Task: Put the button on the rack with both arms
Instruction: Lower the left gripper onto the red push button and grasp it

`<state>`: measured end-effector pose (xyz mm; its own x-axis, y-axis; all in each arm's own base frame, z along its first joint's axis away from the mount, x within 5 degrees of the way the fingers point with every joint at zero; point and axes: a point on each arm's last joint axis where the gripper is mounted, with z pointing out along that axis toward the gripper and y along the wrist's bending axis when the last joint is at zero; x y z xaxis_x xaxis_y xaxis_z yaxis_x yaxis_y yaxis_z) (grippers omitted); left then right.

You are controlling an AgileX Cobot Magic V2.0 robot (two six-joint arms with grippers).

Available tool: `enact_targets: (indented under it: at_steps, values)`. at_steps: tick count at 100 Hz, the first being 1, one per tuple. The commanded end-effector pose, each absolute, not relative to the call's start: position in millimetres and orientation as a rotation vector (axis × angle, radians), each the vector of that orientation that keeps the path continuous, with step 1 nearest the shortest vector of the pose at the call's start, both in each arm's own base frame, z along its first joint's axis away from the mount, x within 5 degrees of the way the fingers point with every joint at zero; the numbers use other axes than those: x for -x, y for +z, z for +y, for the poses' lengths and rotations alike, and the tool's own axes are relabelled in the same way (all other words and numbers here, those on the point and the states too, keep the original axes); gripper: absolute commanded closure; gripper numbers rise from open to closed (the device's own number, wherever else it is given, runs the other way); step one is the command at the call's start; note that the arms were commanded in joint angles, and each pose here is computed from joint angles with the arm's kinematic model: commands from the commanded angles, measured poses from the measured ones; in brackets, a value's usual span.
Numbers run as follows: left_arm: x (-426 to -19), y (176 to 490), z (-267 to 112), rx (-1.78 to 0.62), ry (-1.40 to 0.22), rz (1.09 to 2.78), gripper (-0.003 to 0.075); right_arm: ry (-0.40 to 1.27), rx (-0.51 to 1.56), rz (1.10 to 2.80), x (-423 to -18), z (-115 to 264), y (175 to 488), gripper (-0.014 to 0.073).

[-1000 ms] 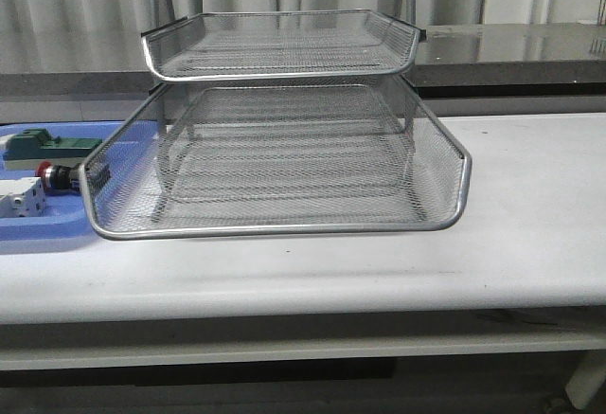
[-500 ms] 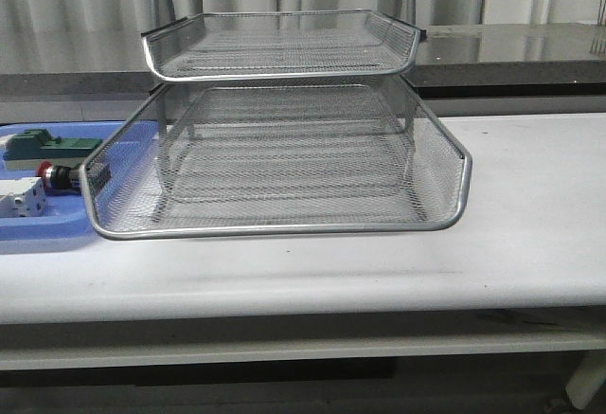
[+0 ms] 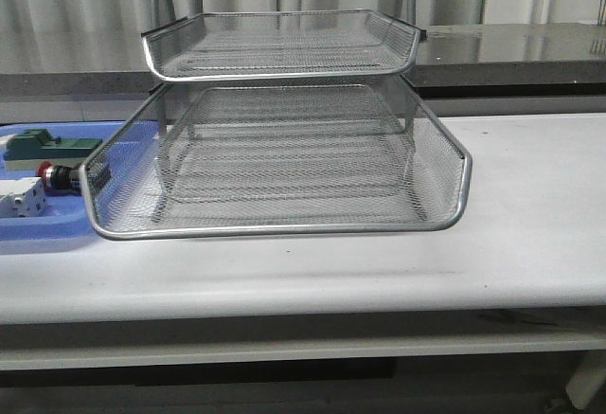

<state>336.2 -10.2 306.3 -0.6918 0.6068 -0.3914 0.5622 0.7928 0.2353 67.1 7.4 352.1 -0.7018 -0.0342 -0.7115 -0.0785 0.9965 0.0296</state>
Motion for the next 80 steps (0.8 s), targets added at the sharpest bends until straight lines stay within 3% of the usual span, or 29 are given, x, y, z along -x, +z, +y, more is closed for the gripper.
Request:
enact_targets:
  at_steps: [1, 35, 80]
  values:
    - [-348.5, 320.7, -19.5, -0.971, 0.185, 2.402, 0.008, 0.067, 0.079, 2.27, -69.5, 6.8, 364.2, 0.0662]
    - [-415.9, 293.6, -36.1, -1.211, 0.335, 2.394, 0.008, 0.067, 0.079, 2.27, -69.5, 6.8, 364.2, 0.0662]
    - [-470.6, 256.9, -41.0, -1.307, 0.344, 2.399, 0.008, 0.067, 0.079, 2.27, -69.5, 6.8, 364.2, 0.0662]
